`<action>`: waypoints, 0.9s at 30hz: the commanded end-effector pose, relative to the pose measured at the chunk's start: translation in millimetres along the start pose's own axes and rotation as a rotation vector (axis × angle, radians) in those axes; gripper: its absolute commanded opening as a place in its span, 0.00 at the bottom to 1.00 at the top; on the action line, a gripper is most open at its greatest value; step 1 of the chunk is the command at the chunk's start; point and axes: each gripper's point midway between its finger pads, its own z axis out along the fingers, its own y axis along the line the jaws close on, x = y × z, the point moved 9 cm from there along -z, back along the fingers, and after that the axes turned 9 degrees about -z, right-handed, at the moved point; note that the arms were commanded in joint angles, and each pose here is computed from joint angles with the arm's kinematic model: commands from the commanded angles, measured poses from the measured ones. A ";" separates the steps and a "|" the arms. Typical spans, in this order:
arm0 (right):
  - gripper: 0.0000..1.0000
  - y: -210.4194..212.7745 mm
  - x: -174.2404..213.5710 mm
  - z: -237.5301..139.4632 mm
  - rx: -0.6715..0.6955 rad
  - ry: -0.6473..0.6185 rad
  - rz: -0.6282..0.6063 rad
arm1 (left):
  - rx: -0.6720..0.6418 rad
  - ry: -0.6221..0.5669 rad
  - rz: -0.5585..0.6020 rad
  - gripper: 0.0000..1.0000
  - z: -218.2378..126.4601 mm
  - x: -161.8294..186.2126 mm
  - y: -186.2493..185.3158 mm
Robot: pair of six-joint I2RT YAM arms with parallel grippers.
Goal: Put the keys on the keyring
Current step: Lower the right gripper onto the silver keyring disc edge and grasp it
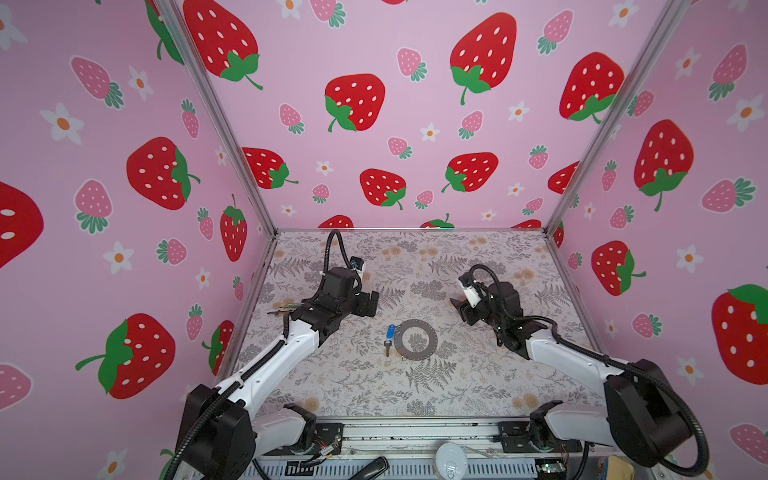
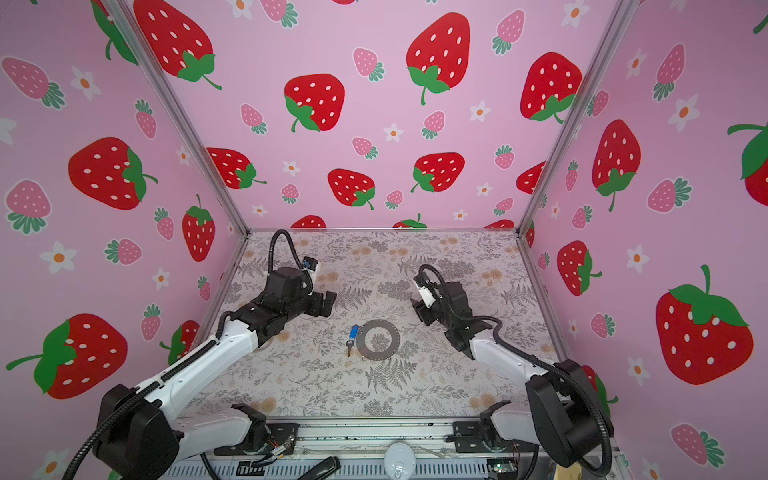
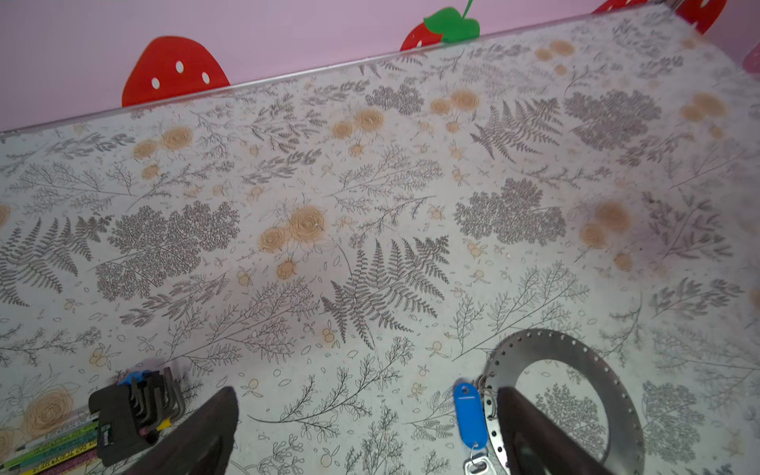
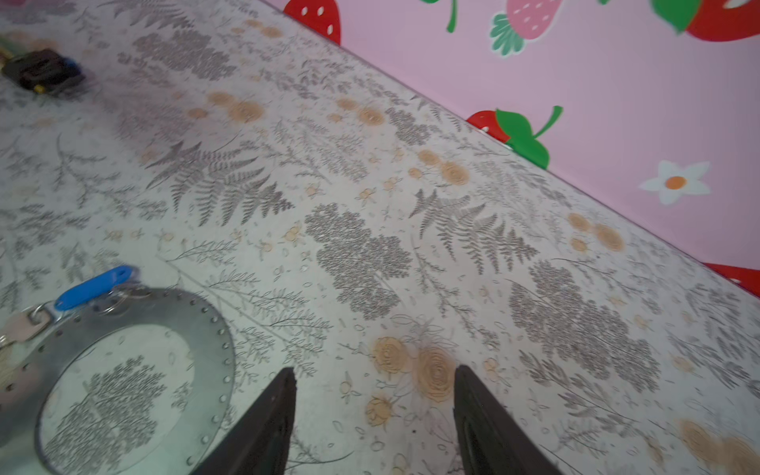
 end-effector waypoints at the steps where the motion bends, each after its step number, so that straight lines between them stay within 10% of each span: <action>1: 0.55 40.8 6.3 9.9 -0.170 0.032 -0.206 | -0.095 0.044 0.030 0.99 -1.1 -5.5 4.2; 12: 0.46 98.1 1.2 41.0 -0.313 -0.080 -0.620 | -0.151 0.074 -0.022 0.95 0.2 -5.5 11.7; 27: 0.28 114.4 -13.0 100.6 -0.471 -0.089 -0.775 | -0.138 0.053 -0.183 0.82 0.8 -8.4 39.2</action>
